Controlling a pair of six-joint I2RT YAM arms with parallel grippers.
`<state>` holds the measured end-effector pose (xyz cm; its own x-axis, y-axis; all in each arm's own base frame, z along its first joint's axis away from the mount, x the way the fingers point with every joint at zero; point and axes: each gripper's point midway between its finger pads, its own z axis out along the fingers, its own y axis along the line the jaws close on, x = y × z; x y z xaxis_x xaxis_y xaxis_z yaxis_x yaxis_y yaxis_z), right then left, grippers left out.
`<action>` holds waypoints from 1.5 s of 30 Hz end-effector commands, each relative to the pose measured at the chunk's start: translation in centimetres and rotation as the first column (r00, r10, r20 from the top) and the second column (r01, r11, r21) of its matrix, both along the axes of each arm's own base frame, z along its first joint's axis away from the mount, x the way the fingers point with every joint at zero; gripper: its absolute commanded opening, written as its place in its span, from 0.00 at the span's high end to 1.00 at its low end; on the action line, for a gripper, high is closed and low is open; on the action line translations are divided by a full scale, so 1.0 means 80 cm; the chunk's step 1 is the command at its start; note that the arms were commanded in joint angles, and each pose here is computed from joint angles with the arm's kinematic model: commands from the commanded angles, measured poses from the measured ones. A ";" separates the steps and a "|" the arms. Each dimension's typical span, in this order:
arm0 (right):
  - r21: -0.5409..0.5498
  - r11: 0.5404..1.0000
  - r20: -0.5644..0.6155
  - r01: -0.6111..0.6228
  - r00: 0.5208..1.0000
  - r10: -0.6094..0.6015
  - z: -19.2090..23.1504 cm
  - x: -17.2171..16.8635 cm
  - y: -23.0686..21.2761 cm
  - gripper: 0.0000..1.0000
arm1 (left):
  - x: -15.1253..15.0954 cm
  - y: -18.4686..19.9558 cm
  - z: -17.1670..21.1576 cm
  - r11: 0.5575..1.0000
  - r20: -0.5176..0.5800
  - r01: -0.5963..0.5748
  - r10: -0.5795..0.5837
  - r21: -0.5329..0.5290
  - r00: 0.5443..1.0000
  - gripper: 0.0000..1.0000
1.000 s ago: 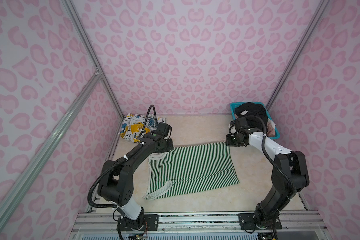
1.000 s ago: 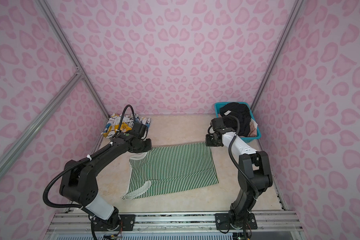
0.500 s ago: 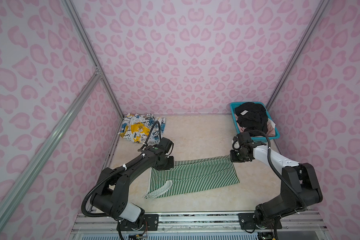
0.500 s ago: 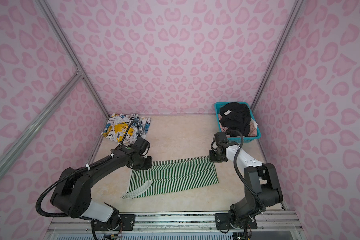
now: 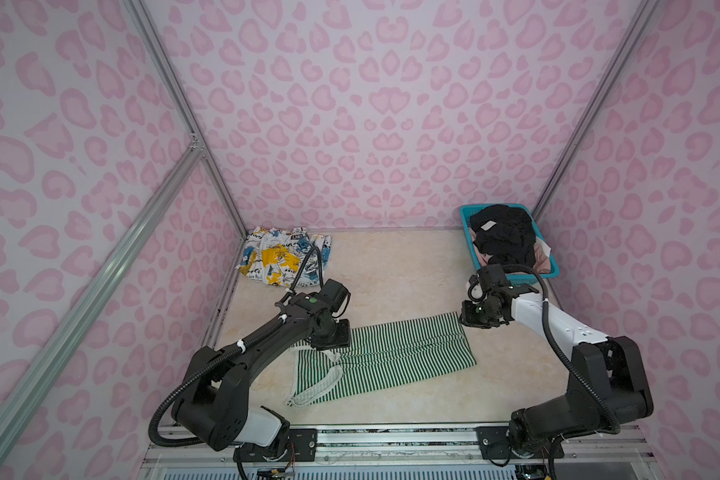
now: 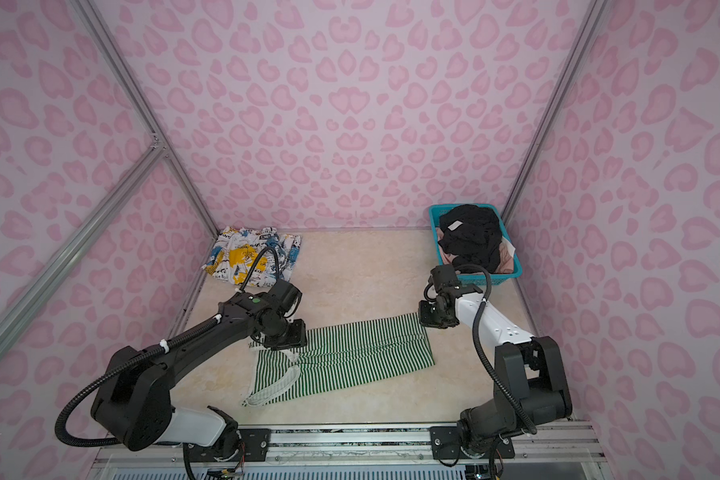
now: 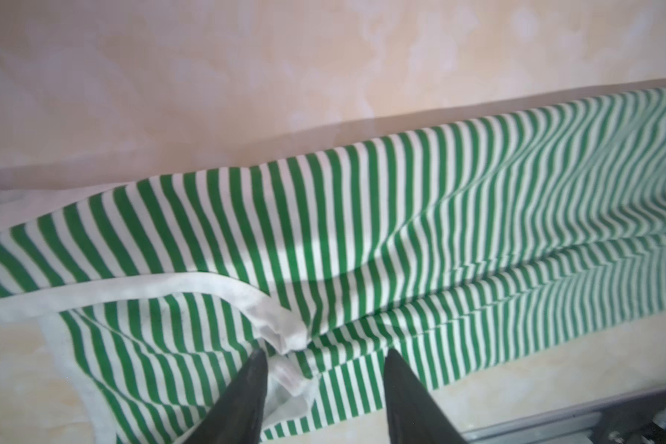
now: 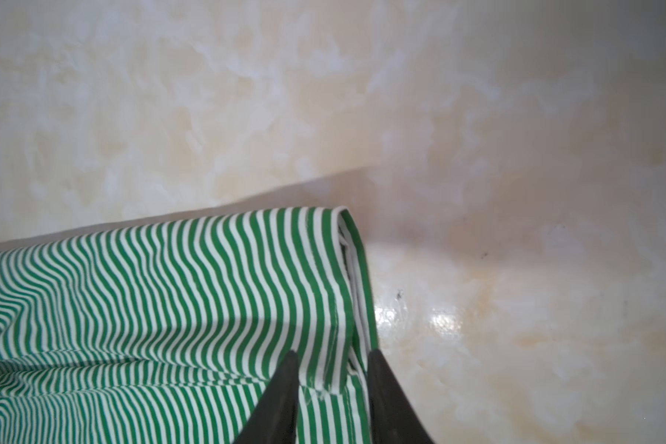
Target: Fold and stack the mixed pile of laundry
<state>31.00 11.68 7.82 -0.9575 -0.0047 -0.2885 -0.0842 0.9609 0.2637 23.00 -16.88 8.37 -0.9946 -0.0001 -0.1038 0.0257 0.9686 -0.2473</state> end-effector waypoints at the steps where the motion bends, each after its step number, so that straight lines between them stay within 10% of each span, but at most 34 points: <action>1: 0.035 0.998 -0.084 -0.044 0.995 0.047 -0.013 -0.014 0.016 0.72 | -0.002 0.013 0.004 0.998 -0.012 -0.045 0.046 0.045 0.999 0.48; 6: -0.009 1.000 -0.179 -0.030 0.984 0.028 -0.045 -0.036 0.007 0.68 | 0.001 0.068 -0.038 0.958 -0.035 -0.189 0.202 0.217 0.979 0.47; 16: 0.045 0.999 -0.192 -0.002 0.981 0.011 -0.063 -0.028 0.009 0.62 | 0.006 0.083 -0.083 0.937 -0.059 -0.318 0.329 0.144 0.942 0.45; 29: 0.008 0.999 -0.133 -0.034 0.990 0.035 -0.042 -0.010 0.000 0.96 | 0.009 0.083 -0.112 0.933 -0.090 -0.329 0.343 0.144 0.935 0.47; 45: 0.023 0.996 -0.185 -0.084 0.979 0.087 -0.053 -0.006 0.008 0.74 | 0.007 0.082 -0.113 0.940 -0.100 -0.311 0.327 0.142 0.940 0.47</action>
<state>30.66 11.86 4.10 -0.9897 -0.0737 -0.1227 -0.1051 0.9561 0.2736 22.58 -9.79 0.62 -0.9449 -0.3268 0.0212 -0.3274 0.9420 -0.0738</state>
